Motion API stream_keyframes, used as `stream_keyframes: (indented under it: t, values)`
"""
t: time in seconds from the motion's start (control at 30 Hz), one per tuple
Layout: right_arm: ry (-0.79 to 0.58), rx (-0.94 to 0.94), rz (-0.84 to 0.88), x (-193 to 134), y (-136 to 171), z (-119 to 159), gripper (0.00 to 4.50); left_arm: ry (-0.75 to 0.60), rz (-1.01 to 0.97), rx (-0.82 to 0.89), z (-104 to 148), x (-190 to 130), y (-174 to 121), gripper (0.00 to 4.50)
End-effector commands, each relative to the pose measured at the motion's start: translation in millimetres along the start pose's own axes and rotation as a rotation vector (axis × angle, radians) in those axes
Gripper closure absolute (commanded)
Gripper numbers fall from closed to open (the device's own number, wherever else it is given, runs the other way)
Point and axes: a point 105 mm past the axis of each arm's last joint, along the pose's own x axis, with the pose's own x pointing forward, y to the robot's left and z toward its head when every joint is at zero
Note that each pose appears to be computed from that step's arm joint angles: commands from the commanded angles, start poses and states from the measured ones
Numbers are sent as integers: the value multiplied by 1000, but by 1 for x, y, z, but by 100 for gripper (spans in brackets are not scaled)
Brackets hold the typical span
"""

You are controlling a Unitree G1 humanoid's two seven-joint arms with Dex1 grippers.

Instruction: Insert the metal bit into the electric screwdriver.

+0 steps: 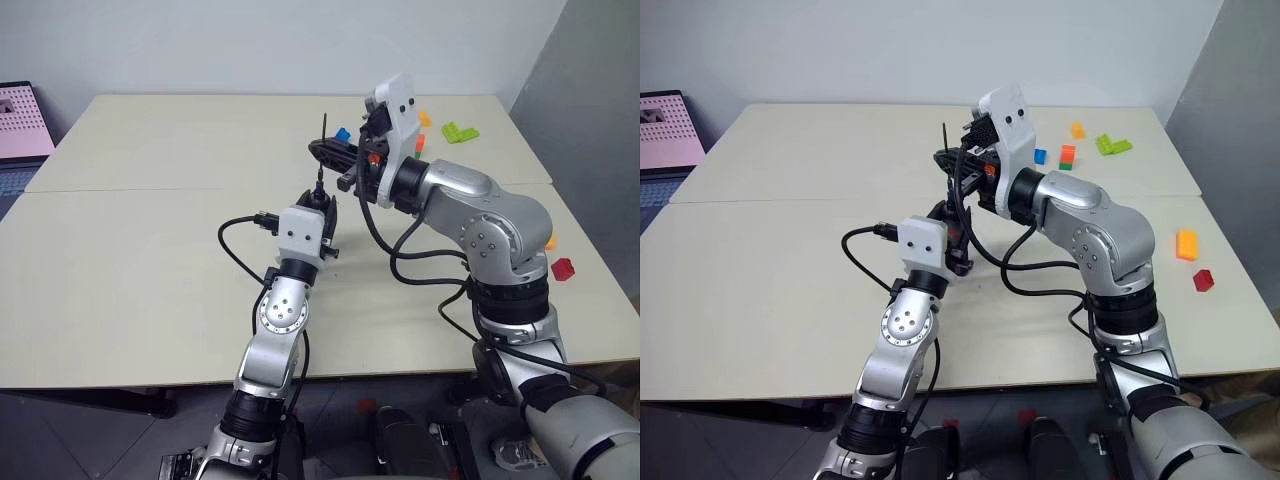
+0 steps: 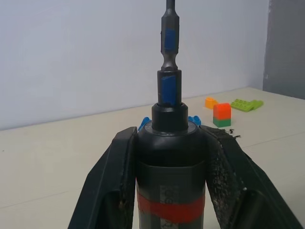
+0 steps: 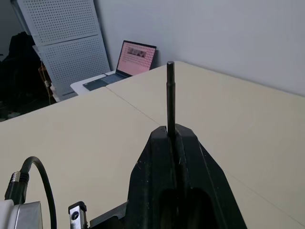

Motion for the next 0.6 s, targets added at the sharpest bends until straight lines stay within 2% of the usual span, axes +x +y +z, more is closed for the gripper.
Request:
stream_keyframes:
  t: [0.03, 0.57, 0.6]
  values:
    - [24, -34, 108, 3, 20, 1, 450, 12, 16, 21, -2, 0, 5, 286]
    - [61, -38, 147, 4, 27, -7, 450, 12, 23, 17, -2, 0, 5, 286]
    - [56, -42, 143, 3, 26, -6, 428, 12, 23, 16, -2, 0, 5, 286]
